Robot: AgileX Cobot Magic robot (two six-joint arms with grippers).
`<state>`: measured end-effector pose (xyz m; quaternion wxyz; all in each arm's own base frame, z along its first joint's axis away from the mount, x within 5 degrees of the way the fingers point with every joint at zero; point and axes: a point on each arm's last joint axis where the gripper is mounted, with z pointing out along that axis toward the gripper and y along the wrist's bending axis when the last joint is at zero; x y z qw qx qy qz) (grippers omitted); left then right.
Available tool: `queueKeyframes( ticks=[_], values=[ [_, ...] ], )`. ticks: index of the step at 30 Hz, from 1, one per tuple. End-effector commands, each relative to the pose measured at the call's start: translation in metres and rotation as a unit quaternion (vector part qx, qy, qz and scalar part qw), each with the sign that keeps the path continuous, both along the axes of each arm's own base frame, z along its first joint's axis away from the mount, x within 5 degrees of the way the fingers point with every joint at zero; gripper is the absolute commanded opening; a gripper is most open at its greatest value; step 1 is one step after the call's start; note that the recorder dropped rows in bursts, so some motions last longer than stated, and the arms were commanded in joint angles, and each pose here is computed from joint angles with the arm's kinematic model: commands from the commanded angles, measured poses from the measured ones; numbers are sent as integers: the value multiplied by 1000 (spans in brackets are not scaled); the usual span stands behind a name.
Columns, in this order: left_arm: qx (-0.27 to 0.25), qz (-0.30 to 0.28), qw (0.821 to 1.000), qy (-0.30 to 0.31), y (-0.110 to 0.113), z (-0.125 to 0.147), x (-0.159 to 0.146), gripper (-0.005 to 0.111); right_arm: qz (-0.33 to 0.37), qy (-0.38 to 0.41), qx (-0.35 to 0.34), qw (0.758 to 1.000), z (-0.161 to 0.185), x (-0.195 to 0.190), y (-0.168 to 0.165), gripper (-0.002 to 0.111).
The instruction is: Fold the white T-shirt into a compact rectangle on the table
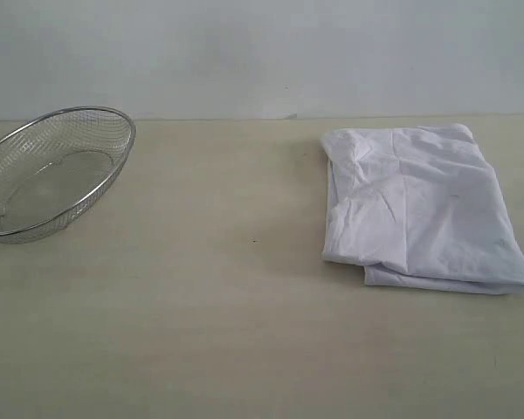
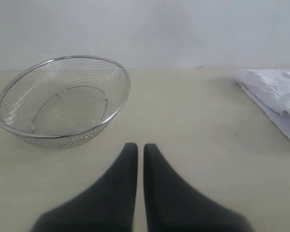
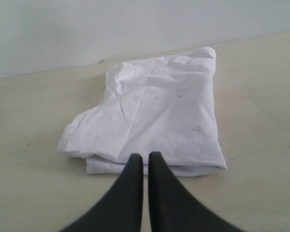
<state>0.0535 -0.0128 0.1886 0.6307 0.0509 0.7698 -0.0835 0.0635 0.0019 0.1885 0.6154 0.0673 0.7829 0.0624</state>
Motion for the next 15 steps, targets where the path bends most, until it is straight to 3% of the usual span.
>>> queueKeyframes(
  ticks=[1,15],
  values=[
    [-2,1,1000,1,0,-1,0,5,4,6,-32,999,-2,0,0,0],
    [-2,1,1000,1,0,-1,0,5,62,17,-63,996,-7,-7,5,0]
  ],
)
